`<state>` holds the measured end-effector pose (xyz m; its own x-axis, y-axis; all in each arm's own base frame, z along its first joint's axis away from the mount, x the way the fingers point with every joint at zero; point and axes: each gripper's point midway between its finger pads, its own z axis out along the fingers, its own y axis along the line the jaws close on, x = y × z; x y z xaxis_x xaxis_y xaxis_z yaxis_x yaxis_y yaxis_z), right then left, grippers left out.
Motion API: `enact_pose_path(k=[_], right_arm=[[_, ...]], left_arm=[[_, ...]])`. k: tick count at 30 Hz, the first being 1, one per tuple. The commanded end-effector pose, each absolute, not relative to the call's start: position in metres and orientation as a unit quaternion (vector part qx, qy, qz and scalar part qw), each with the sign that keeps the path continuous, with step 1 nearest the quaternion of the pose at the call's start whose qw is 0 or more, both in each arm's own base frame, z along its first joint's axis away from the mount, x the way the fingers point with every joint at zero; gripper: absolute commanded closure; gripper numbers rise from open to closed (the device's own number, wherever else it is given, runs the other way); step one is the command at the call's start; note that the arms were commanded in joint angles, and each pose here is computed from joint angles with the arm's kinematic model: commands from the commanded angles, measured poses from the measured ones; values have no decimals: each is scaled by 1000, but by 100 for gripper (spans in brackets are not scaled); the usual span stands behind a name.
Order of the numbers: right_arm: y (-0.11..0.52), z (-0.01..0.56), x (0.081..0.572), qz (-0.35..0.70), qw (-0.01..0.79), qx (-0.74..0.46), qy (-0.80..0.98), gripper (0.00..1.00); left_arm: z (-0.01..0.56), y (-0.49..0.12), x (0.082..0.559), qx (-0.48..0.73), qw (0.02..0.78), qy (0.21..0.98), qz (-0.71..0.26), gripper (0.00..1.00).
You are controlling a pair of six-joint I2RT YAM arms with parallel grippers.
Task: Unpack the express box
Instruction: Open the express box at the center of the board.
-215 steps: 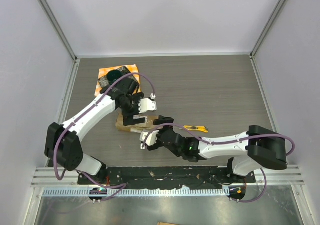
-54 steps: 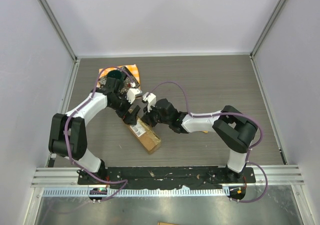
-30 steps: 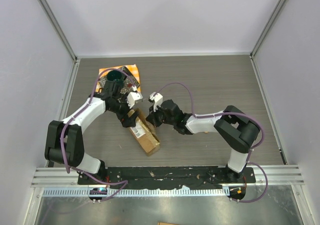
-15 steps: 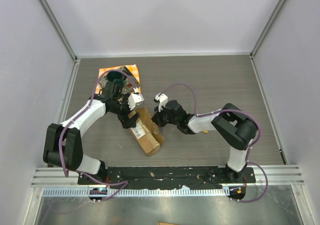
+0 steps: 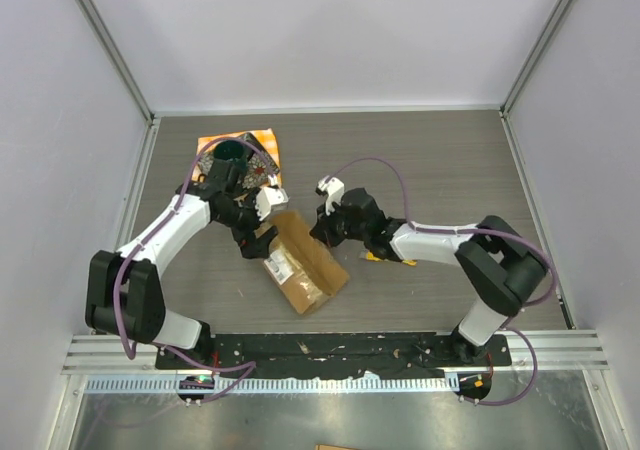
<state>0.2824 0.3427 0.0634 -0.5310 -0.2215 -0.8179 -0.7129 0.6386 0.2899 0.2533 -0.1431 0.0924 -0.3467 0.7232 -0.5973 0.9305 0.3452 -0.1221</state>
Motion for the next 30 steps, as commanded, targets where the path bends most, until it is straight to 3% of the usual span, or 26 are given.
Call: enact_pose_path(k=[1, 7, 12, 23, 30], right_arm=[[353, 151, 292, 337, 454, -313, 763, 99], [359, 201, 277, 318, 480, -368, 730, 99], [353, 206, 271, 283, 475, -405, 728, 99], [370, 221, 247, 311, 451, -456, 701, 99], [381, 253, 249, 315, 467, -471, 679, 99]], left_arm=[[125, -152, 245, 525, 243, 776, -252, 0], [169, -167, 253, 499, 283, 769, -282, 0], [200, -178, 265, 470, 318, 765, -305, 0], [174, -175, 287, 522, 302, 749, -275, 0], [204, -185, 291, 561, 328, 704, -286, 0]])
